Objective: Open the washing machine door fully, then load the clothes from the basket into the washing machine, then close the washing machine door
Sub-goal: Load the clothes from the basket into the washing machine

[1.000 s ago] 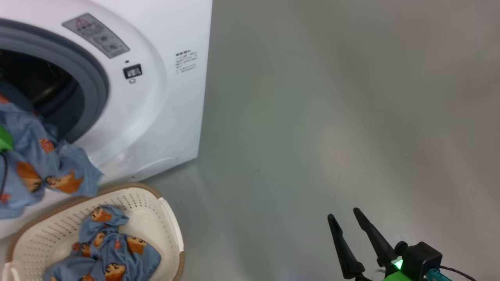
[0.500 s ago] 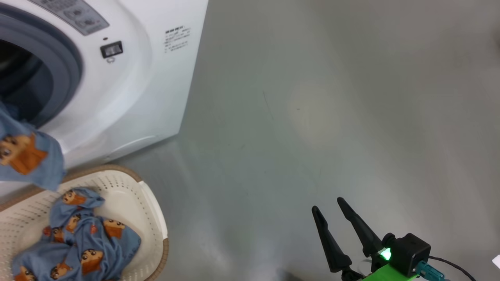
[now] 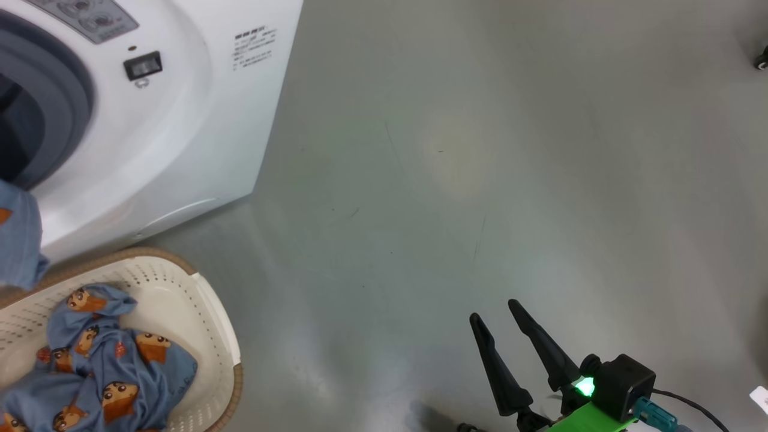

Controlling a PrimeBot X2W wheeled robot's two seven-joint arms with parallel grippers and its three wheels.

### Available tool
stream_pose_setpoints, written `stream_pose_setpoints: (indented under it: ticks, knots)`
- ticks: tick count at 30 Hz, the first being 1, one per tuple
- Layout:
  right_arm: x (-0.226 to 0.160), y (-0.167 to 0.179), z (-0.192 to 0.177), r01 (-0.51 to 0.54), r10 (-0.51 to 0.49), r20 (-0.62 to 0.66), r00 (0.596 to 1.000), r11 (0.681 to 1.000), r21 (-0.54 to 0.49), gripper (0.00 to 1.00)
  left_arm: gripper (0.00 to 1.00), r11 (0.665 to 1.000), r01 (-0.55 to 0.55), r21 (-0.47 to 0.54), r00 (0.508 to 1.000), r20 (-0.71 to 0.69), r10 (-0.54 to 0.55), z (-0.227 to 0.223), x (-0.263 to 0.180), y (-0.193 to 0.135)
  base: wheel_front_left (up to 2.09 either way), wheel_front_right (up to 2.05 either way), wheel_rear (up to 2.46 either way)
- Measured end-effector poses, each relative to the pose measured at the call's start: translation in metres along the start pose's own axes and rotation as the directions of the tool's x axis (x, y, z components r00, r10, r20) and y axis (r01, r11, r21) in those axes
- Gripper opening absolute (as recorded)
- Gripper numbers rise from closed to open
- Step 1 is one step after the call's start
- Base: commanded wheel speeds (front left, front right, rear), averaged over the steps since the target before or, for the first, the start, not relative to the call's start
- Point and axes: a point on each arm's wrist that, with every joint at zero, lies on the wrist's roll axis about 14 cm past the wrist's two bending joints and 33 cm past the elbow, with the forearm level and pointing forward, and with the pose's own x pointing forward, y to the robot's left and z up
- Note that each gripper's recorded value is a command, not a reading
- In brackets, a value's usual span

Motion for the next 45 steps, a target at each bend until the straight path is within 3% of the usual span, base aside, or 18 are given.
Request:
stream_pose_setpoints:
  ticks: [2, 3, 12, 36, 45]
  knots:
    - [0.000, 0.001, 0.000, -0.005, 0.005, 0.001, 1.000, 1.000, 0.002, 1.00, 0.59, 1.000, 0.006, 0.021, 1.000, -0.025, -0.005, -0.005, -0.002, -0.002, 0.00, 0.00, 0.00]
    - [0.000, 0.002, 0.000, -0.008, 0.008, 0.002, 1.000, 1.000, 0.003, 1.00, 1.00, 0.999, 0.005, 0.034, 0.999, -0.035, -0.004, -0.006, -0.004, -0.002, 0.00, 0.00, 0.00]
    - [-0.001, 0.007, 0.011, -0.032, 0.031, 0.042, 0.999, 0.999, 0.012, 1.00, 1.00, 0.994, -0.027, 0.106, 0.996, -0.087, 0.036, -0.002, -0.017, -0.006, 0.00, 0.00, 0.00]
    - [0.005, 0.016, 0.020, -0.080, 0.078, 0.081, 0.994, 0.997, 0.021, 1.00, 1.00, 0.991, -0.079, 0.110, 0.993, -0.073, 0.087, 0.000, -0.048, -0.013, 0.00, 0.00, 0.00]
    - [0.017, 0.039, 0.025, -0.162, 0.158, 0.101, 0.982, 0.987, 0.023, 1.00, 1.00, 0.990, -0.062, 0.126, 0.997, -0.047, 0.068, 0.003, -0.078, -0.017, 0.00, 0.00, 0.00]
